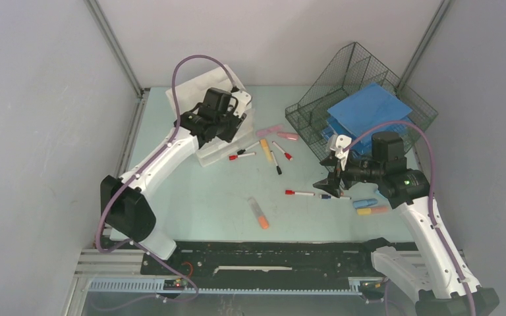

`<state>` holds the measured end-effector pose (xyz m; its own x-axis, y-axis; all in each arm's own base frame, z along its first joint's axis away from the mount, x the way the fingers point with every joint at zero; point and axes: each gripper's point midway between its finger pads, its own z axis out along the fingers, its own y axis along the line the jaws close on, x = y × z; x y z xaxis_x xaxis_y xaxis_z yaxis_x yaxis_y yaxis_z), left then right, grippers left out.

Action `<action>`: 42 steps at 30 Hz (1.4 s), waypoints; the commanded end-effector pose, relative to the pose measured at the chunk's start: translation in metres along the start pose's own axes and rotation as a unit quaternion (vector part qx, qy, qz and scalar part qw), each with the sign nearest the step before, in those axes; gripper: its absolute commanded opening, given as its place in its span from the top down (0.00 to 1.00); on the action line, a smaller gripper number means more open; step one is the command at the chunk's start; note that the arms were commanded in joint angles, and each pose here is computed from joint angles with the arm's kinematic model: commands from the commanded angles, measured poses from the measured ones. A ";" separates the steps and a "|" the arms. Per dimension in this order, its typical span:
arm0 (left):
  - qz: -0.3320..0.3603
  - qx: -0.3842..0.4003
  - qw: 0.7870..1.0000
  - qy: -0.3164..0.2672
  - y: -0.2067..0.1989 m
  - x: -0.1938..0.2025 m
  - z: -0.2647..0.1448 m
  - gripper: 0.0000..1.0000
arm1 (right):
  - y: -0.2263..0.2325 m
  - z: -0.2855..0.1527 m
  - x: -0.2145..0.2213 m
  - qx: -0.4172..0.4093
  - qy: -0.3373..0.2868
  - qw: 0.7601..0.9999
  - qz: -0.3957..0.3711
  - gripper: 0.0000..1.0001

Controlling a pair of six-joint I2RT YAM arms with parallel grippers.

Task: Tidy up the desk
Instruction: Open the drawer in the storage box.

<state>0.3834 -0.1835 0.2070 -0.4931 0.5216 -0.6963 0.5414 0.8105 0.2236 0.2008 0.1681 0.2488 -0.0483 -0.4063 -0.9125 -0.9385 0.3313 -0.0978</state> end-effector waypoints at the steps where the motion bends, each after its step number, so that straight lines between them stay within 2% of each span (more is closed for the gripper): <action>1: -0.023 0.027 0.999 -0.035 -0.012 -0.016 -0.025 0.52 | 0.000 -0.001 -0.002 0.000 -0.002 1.000 -0.009 0.22; 7: -0.036 -0.030 0.997 -0.062 0.010 -0.025 -0.039 0.32 | 0.000 0.000 -0.002 0.000 -0.002 1.000 -0.009 0.22; 11: -0.032 -0.050 0.997 -0.058 0.017 -0.022 -0.033 0.29 | 0.001 0.000 -0.002 0.000 -0.002 1.000 -0.008 0.22; 21: -0.034 -0.057 0.998 0.005 0.026 0.007 0.010 0.34 | 0.001 -0.001 -0.003 0.000 -0.004 1.000 -0.010 0.22; 27: -0.041 -0.015 0.999 0.012 0.010 0.010 0.011 0.63 | 0.001 -0.001 -0.003 -0.001 -0.003 1.000 -0.009 0.22; 30: -0.049 0.013 0.999 0.006 0.000 0.009 0.004 0.71 | 0.001 -0.001 -0.002 -0.001 -0.002 1.000 -0.008 0.22; 35: -0.061 0.057 0.996 -0.012 -0.016 0.007 -0.013 0.72 | 0.001 0.000 -0.002 -0.001 -0.002 1.000 -0.009 0.22; 42: -0.075 0.085 0.994 -0.008 -0.026 0.007 -0.022 0.64 | 0.001 0.001 -0.001 -0.002 0.000 1.000 -0.008 0.23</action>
<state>0.3631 -0.1842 0.1942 -0.5689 0.4348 -0.6981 0.5468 0.8340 0.0738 0.2009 0.1681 0.2488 -0.0476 -0.4066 -0.9124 -0.9385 0.3309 -0.0985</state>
